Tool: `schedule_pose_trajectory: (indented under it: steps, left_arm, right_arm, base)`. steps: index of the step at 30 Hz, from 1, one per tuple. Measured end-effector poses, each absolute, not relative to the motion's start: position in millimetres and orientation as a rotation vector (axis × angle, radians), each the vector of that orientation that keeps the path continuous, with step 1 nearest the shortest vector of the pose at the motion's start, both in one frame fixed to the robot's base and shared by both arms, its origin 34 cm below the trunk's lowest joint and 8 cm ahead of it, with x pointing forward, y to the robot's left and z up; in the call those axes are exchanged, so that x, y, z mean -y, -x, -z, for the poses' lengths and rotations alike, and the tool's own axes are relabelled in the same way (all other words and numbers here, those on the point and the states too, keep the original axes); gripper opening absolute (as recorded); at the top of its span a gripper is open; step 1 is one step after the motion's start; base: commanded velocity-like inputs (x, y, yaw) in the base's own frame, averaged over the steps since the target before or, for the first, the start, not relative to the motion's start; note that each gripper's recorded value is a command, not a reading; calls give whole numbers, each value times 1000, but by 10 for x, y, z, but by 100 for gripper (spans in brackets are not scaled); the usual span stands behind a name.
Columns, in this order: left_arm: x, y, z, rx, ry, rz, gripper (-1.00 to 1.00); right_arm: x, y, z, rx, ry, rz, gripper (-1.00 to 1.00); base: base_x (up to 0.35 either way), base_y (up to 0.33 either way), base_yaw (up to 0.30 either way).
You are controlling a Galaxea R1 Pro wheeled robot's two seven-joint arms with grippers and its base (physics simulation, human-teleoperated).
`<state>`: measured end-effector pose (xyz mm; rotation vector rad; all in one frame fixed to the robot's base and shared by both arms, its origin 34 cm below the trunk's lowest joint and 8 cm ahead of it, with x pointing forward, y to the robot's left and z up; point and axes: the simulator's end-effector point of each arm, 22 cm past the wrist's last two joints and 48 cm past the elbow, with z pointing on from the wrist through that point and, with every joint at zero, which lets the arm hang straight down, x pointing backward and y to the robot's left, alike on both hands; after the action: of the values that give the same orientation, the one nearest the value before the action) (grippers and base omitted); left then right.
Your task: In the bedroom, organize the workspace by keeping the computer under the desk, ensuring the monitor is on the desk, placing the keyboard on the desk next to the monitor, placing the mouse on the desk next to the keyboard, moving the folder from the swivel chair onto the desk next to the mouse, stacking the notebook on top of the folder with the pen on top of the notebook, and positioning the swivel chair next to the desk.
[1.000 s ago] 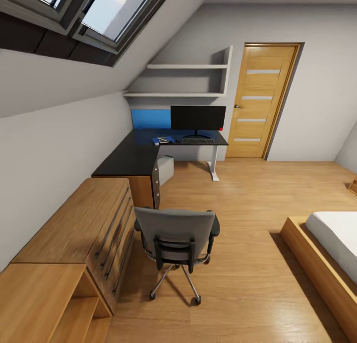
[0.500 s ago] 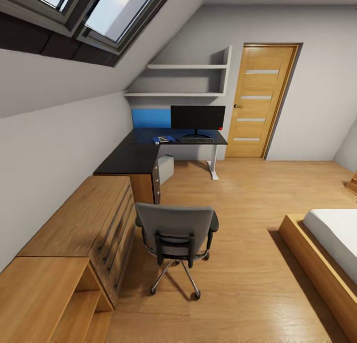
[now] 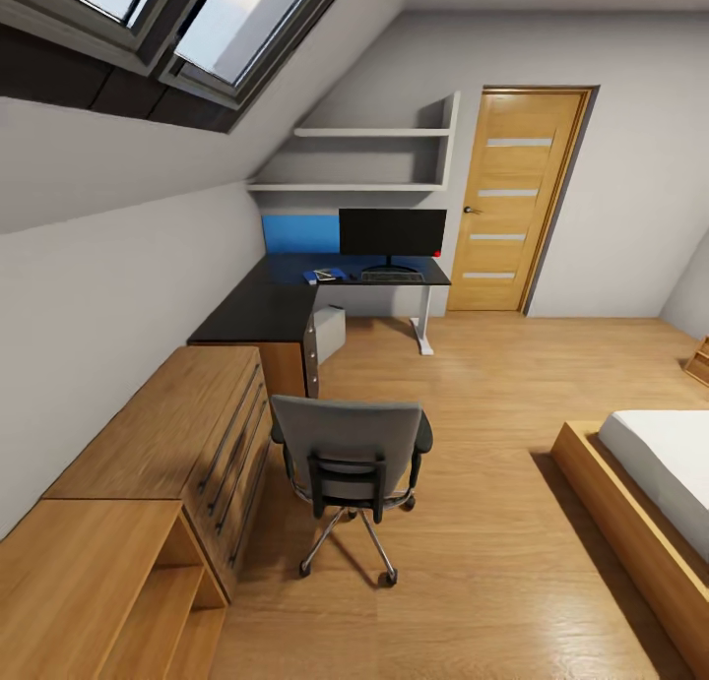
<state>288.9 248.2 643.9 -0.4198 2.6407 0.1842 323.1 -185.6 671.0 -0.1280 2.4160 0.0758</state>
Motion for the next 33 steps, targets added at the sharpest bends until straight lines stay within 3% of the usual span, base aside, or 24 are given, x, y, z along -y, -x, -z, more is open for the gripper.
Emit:
schedule_pose_trajectory:
  steps: [33]
  left_arm:
    - [-2430,-2891,-6289,-2680,427,-182,100]
  right_arm:
    - [1846,-3305,-6593,-2417,132,-77,100]
  base:
    - [0,0,0]
